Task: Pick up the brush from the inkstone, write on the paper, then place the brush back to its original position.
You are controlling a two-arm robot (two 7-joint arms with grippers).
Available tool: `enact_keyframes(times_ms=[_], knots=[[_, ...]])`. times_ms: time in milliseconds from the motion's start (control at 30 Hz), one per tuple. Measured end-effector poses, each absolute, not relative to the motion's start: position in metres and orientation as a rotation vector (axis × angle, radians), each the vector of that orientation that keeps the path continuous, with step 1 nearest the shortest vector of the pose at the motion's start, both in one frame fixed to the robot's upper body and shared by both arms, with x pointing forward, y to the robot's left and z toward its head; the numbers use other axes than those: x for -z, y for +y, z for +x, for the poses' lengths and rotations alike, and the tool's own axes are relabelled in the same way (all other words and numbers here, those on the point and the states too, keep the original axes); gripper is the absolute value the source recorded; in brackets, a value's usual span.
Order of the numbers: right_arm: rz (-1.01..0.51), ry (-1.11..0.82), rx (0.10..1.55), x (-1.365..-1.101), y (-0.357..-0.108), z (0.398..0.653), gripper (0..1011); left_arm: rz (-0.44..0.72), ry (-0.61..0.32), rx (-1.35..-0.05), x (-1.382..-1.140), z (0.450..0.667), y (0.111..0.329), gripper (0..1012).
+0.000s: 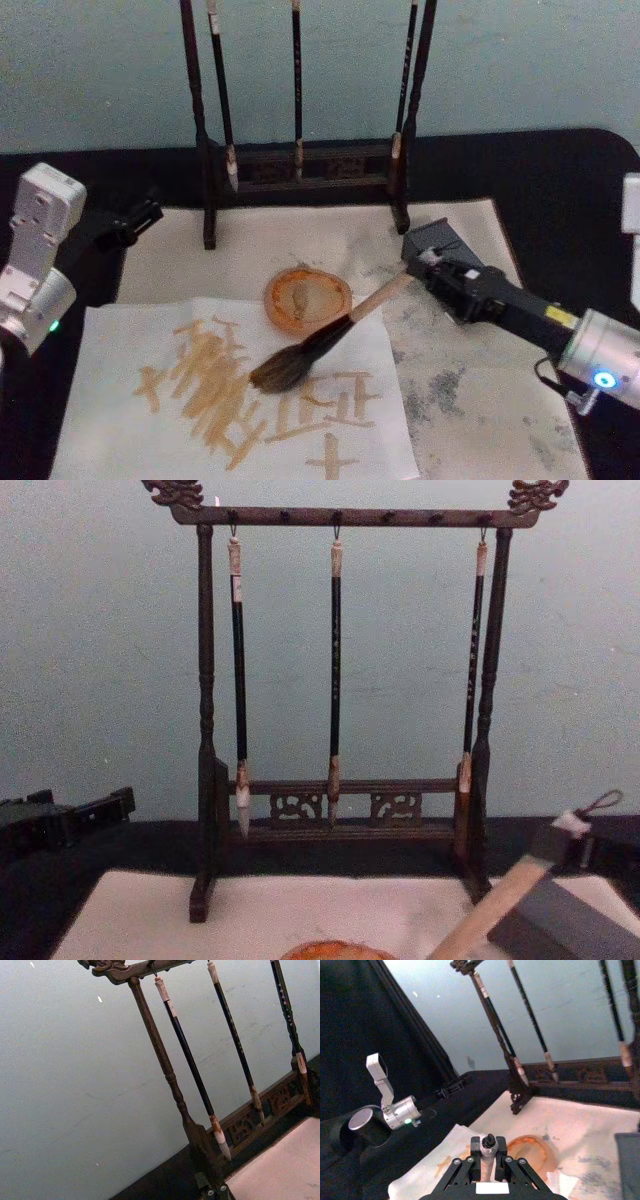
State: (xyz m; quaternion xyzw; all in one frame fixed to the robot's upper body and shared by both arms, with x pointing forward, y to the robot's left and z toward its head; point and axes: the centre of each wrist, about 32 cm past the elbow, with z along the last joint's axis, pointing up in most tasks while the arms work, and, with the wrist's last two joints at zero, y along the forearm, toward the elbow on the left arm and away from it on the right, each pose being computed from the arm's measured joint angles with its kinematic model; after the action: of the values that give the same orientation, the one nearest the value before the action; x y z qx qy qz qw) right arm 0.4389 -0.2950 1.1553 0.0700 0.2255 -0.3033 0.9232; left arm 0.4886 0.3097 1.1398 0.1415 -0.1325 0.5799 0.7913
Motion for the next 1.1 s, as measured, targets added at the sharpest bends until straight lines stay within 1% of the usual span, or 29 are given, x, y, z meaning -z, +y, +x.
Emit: enact_keyframes(times_ms=[233, 500, 700, 833, 1100], knots=[[0.165, 0.462, 0.644, -1.157, -0.310, 0.433, 172, 0.304, -0.285, -1.248, -1.140, 0.489, 0.310, 1002], [0.206, 0.443, 0.639, -1.167, -0.317, 0.430, 173, 0.304, -0.285, -1.248, -1.140, 0.489, 0.310, 1002], [0.233, 0.413, 0.606, -1.179, -0.311, 0.430, 173, 0.304, -0.285, -1.248, -1.140, 0.489, 0.310, 1002], [0.244, 0.397, 0.571, -1.185, -0.300, 0.432, 172, 0.304, -0.285, -1.248, -1.140, 0.489, 0.310, 1002], [0.225, 0.407, 0.517, -1.183, -0.280, 0.435, 172, 0.305, -0.285, -1.248, -1.140, 0.489, 0.310, 1000]])
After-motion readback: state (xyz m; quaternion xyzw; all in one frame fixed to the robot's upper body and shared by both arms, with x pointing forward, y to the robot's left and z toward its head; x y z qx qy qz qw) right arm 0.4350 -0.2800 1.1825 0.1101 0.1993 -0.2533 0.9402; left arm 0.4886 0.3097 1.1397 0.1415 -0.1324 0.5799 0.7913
